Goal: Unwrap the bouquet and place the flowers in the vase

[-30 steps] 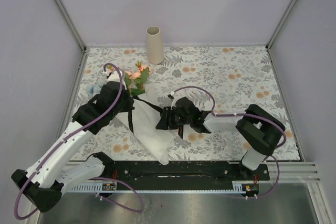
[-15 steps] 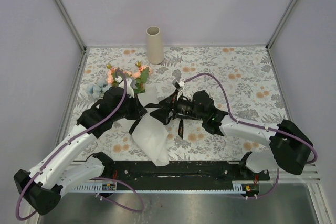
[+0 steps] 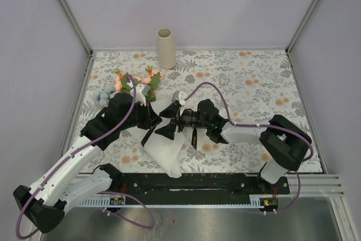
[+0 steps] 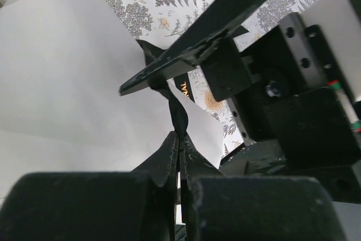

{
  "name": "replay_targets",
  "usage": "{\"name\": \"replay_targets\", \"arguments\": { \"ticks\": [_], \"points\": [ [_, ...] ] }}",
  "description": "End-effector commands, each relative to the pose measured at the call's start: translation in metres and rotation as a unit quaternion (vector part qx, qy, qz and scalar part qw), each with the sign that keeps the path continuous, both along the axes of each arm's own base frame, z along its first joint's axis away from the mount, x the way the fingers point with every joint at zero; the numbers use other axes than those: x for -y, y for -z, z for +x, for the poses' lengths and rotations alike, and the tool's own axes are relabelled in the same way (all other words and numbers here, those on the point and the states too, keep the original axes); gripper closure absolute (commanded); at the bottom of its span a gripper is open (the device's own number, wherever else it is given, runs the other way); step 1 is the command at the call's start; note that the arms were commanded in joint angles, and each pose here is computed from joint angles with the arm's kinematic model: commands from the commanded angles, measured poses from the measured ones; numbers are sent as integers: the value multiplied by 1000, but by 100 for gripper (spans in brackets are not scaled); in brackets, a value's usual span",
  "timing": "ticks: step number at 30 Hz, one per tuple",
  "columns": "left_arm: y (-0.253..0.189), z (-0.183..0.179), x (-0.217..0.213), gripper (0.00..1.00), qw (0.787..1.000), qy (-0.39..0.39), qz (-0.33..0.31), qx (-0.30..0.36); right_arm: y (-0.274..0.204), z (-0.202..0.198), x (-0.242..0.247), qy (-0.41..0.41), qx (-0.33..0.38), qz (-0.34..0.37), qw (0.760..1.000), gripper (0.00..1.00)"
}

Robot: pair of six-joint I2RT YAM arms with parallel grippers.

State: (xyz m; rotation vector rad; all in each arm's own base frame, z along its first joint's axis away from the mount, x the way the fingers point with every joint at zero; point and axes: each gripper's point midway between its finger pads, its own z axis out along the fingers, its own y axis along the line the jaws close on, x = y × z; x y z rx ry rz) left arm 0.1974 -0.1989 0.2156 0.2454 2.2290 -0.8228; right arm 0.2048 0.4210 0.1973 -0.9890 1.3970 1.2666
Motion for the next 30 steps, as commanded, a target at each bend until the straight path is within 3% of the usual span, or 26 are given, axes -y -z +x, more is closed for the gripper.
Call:
{"name": "replay_targets", "arguments": {
  "ticks": [1, 5, 10, 12, 14, 16, 20, 24, 30],
  "points": [
    [-31, 3, 8, 100, 998, 23, -33, 57, -42, -6, -20, -31, 61, 78, 995, 1],
    [-38, 7, 5, 100, 996, 11, -41, 77, -37, -5, -30, -22, 44, 103, 993, 3],
    [-49, 13, -2, 100, 992, -16, -52, 111, -35, -7, -37, -24, 7, 143, 989, 13],
    [-53, 14, -3, 100, 991, -22, -58, 120, -30, -9, -38, -29, -7, 151, 988, 21],
    [-51, 17, -6, 99, 991, -35, -55, 119, -29, -10, -37, -30, -20, 159, 987, 41],
    [-48, 19, -10, 90, 991, -46, -47, 117, -32, -9, -36, -23, -28, 168, 985, 71],
    [-38, 22, -19, 73, 991, -71, -26, 107, -49, -9, -30, -19, -43, 195, 980, 98],
    [-35, 24, -31, 35, 989, -102, -9, 103, -63, -14, -25, -22, -62, 211, 975, 100],
    [-36, 25, -56, 12, 982, -159, 20, 97, -82, 14, -11, 55, -78, 219, 971, 100]
  ]
}}
